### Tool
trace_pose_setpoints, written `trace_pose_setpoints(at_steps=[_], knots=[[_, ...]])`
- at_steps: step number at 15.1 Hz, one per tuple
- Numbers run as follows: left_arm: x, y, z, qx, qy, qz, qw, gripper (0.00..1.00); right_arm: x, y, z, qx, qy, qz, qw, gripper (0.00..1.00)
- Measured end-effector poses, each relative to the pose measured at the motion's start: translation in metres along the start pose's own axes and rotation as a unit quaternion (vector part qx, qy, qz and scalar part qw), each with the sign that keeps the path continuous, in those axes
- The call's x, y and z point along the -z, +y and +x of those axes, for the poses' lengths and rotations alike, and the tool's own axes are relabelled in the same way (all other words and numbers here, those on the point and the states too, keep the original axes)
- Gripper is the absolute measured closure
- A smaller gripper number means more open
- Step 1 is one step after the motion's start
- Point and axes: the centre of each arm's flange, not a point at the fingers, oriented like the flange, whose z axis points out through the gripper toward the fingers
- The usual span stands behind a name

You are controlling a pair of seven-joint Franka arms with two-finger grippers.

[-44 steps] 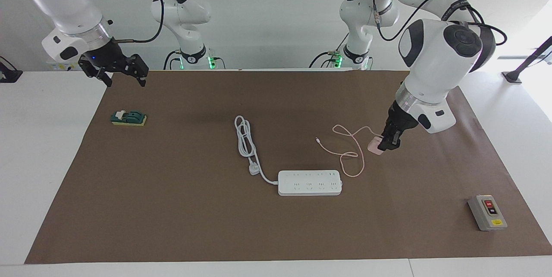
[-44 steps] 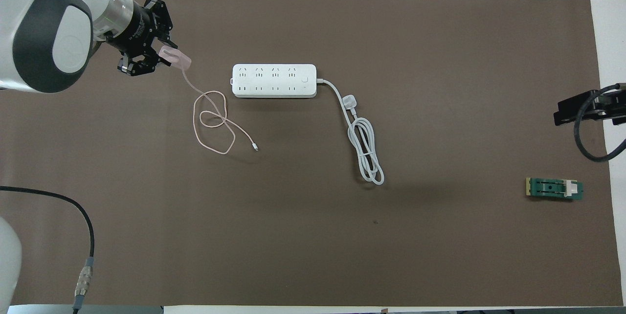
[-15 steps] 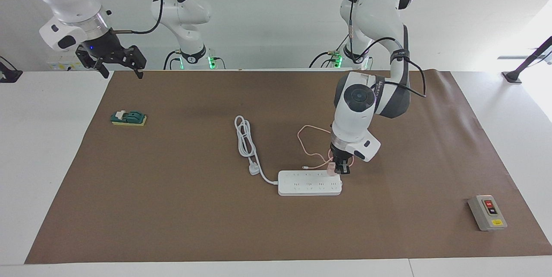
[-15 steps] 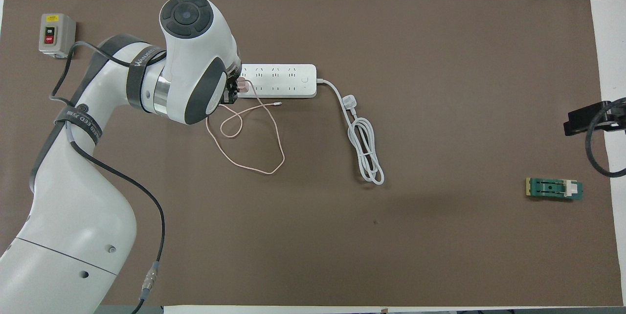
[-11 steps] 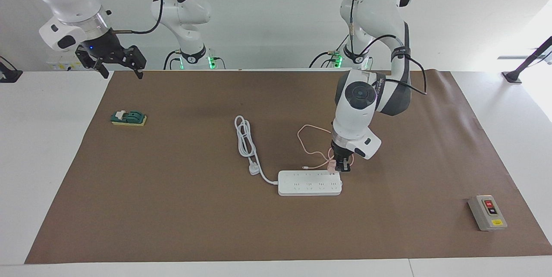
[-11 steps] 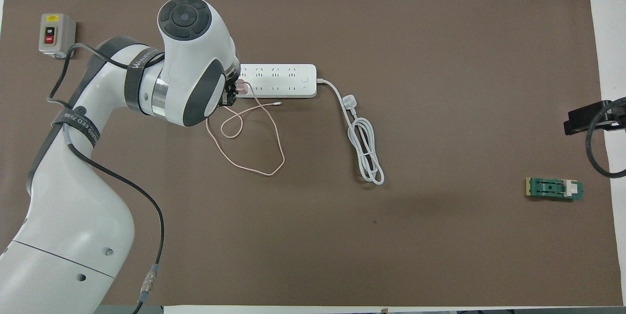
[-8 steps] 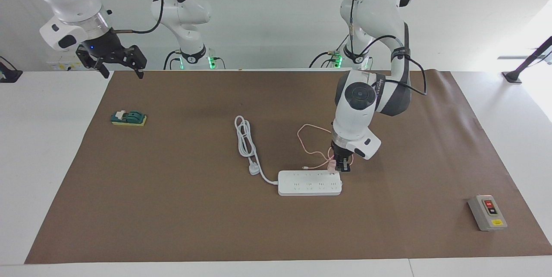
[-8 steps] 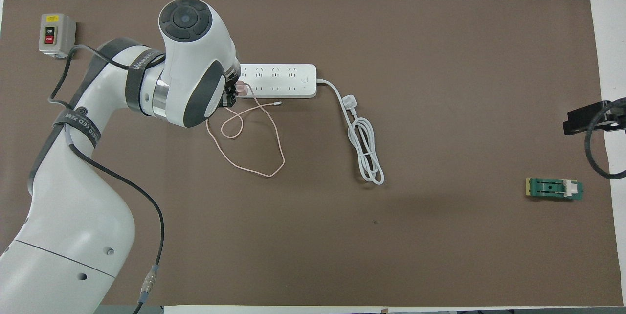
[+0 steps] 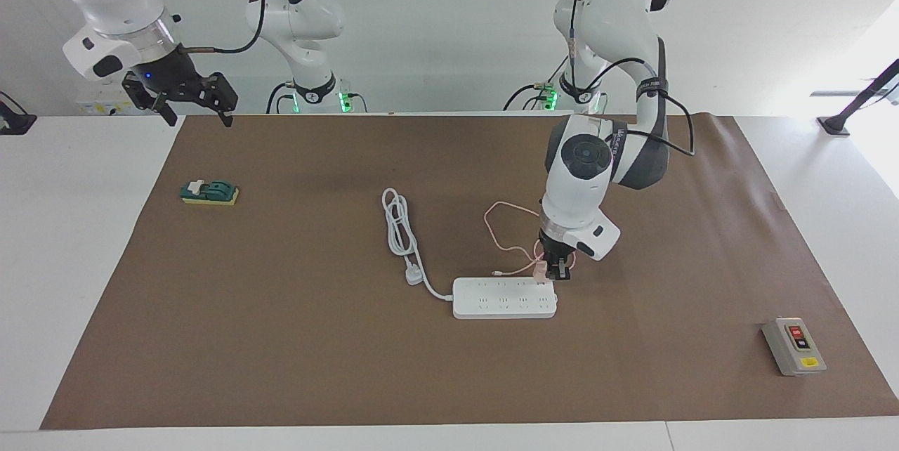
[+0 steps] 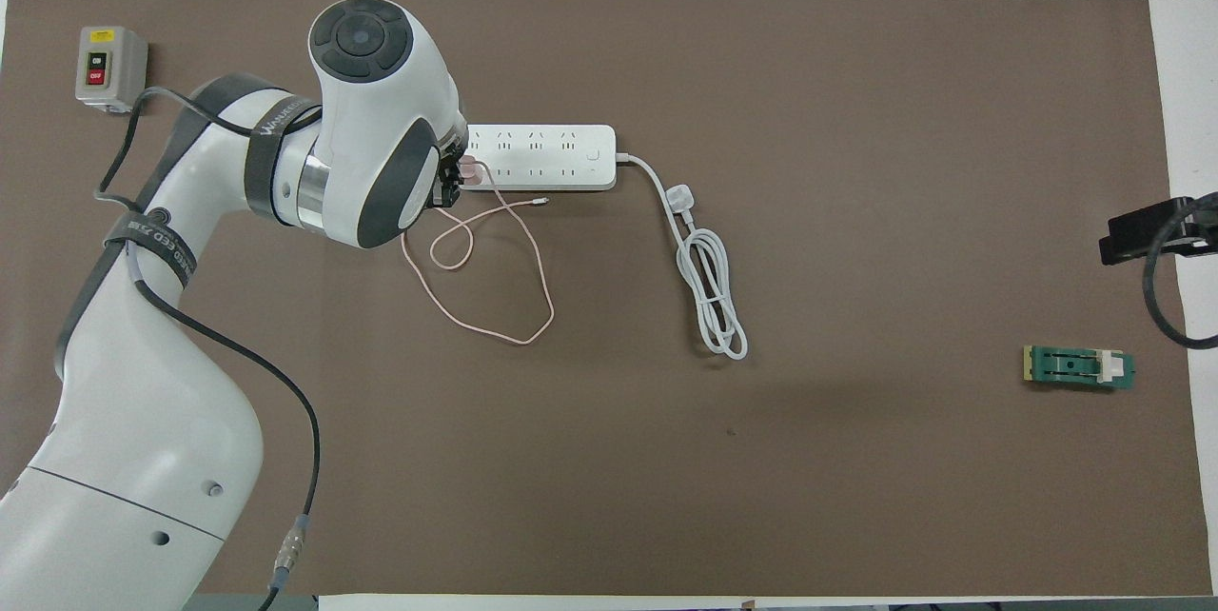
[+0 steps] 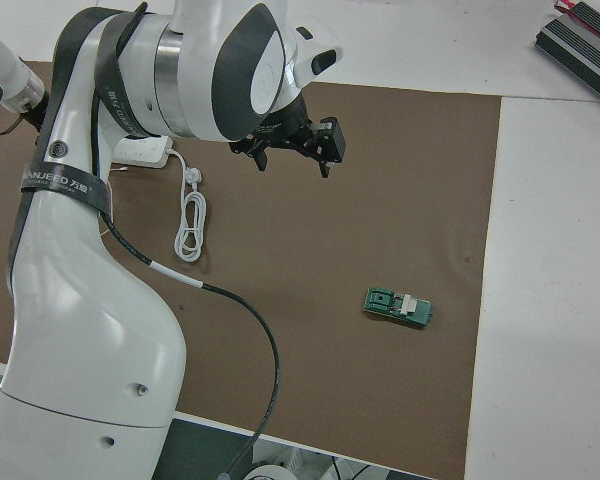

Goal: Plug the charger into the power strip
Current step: 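Press the charger into the socket with the left gripper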

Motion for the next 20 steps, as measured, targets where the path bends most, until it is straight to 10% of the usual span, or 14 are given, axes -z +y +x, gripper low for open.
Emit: trace_pose_setpoints(at_steps=[20], knots=[[-0.0026, 0.0031, -0.001, -0.002, -0.001, -0.01, 1.0, 0.68, 0.0, 0.0, 0.0, 0.0, 0.0, 0.0, 1.0, 0.0]])
